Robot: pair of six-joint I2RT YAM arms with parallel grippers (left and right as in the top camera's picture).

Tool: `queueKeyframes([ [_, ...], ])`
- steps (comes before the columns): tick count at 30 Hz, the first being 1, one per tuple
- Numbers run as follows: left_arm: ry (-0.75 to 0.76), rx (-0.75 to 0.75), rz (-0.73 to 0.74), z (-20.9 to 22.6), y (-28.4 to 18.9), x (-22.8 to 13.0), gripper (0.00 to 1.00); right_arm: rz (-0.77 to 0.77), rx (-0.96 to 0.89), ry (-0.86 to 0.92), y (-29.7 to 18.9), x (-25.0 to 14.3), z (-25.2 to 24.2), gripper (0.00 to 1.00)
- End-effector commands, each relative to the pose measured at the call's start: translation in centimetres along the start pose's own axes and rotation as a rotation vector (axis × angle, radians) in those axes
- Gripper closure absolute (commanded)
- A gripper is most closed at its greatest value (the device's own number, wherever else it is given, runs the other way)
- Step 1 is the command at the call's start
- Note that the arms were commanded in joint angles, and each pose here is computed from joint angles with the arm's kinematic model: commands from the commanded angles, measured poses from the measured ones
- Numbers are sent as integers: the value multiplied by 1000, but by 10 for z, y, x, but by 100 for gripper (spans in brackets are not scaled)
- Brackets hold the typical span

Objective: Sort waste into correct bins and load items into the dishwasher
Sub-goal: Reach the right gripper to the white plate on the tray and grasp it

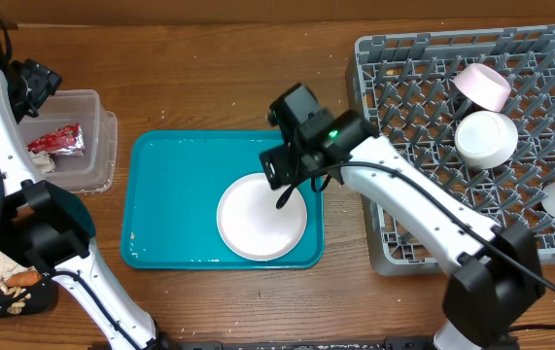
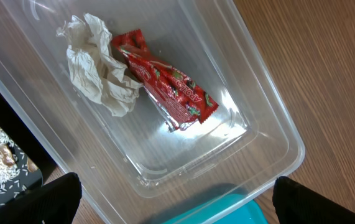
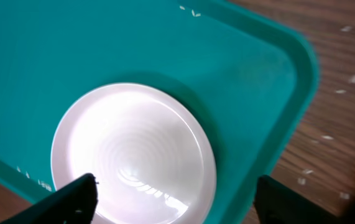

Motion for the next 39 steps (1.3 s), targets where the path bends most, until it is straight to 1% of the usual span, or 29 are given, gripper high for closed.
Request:
queueKeyframes([
  [1, -13, -17, -27, 2, -14, 2, 0, 58, 30, -14, 32, -14, -1, 21],
  [3, -13, -17, -27, 2, -14, 2, 0, 69, 27, -12, 45, -17, -4, 24],
  [4, -13, -17, -27, 2, -14, 2, 0, 88, 20, -9, 53, -20, -6, 28],
  [7, -13, -17, -26, 2, -13, 2, 0, 139, 4, -3, 75, -26, -10, 34],
  [8, -13, -17, -26, 2, -13, 2, 0, 149, -1, -2, 80, -28, -11, 37],
  [9, -13, -17, -26, 2, -13, 2, 0, 164, -8, 1, 88, -30, -13, 44],
  [10, -13, -17, -26, 2, -13, 2, 0, 169, -11, 1, 92, -31, -14, 45],
  [12, -13, -17, -26, 2, -13, 2, 0, 165, -12, 1, 93, -30, -14, 46],
  [14, -13, -17, -26, 2, -13, 2, 0, 163, -21, 1, 93, -30, -15, 44],
  [15, -13, -17, -26, 2, -13, 2, 0, 164, -30, 1, 93, -31, -16, 41],
  [17, -13, -17, -26, 2, -13, 2, 0, 163, -49, 0, 94, -32, -19, 41],
  [18, -13, -17, -26, 2, -13, 2, 0, 165, -49, 1, 94, -32, -19, 50],
  [19, -13, -17, -26, 2, -13, 2, 0, 165, -49, 4, 94, -32, -19, 55],
  [20, -13, -17, -26, 2, -13, 2, 0, 165, -50, 13, 94, -32, -19, 58],
  [26, -13, -17, -26, 2, -13, 2, 0, 216, -76, 36, 95, -42, -24, 58],
  [31, -13, -17, -26, 2, -13, 2, 0, 263, -98, 40, 113, -51, -30, 58],
  [32, -13, -17, -26, 2, -13, 2, 0, 263, -98, 40, 113, -51, -30, 61],
  [33, -13, -17, -26, 2, -13, 2, 0, 260, -96, 40, 112, -50, -29, 70],
  [34, -13, -17, -26, 2, -13, 2, 0, 260, -97, 40, 112, -50, -29, 76],
  [36, -13, -17, -26, 2, -13, 2, 0, 261, -97, 40, 111, -50, -29, 84],
  [37, -13, -17, -26, 2, -13, 2, 0, 264, -99, 41, 108, -47, -28, 92],
  [38, -13, -17, -26, 2, -13, 2, 0, 264, -109, 43, 102, -42, -27, 96],
  [39, -13, -17, -26, 2, -13, 2, 0, 256, -122, 42, 95, -36, -27, 96],
])
Point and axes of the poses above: each gripper's point midway between its finger pads, its own y axis out along the fingers, its own z axis along the line the jaws close on, x = y × z, the point moved 5 cm from there along -y, back along the fingers, and after that the axes turned 9 degrees about y, right-handed, at the moved point
